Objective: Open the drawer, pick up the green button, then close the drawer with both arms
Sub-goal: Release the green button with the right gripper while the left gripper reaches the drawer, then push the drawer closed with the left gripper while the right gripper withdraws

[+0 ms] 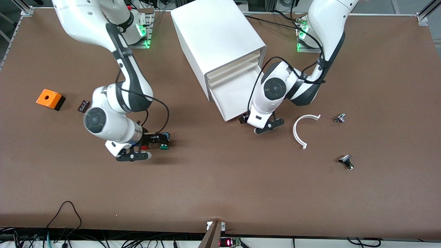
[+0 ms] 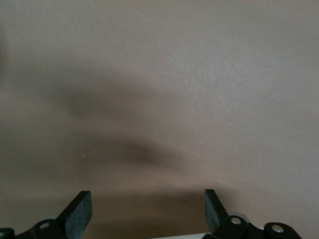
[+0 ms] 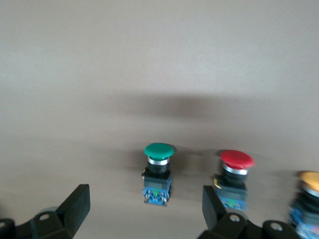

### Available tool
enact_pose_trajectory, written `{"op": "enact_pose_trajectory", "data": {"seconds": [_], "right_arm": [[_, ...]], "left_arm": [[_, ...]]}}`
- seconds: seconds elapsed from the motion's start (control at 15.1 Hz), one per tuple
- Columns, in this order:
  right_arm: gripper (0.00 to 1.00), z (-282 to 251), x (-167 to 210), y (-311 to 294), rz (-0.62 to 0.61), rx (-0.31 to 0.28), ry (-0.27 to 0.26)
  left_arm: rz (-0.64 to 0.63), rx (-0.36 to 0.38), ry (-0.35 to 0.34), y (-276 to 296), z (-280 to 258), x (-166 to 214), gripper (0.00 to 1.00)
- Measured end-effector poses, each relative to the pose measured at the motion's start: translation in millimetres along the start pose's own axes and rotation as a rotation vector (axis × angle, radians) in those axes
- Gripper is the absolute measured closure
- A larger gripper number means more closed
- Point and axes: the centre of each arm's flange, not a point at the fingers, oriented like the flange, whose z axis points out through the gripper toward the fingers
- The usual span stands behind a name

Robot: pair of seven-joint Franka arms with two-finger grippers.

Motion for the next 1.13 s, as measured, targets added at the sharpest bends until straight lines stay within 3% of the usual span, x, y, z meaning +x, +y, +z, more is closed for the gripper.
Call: {"op": "enact_pose_trajectory", "data": {"seconds": [0.27, 0.53, 1.13], "right_arm": [[0.00, -68, 1, 39, 0.029, -0.011, 0.035], [0.00, -123, -6, 90, 0.029, -0.064, 0.033], [0.00, -238, -85, 125, 0.061, -0.119, 0.007]], "left_arm": [[0.033, 0.020, -0.033, 11, 22, -22, 0.00], [0.027, 0.002, -0.085, 22, 28, -43, 0.00], [0.065, 0.049, -0.231, 37, 43, -101, 0.00]]}}
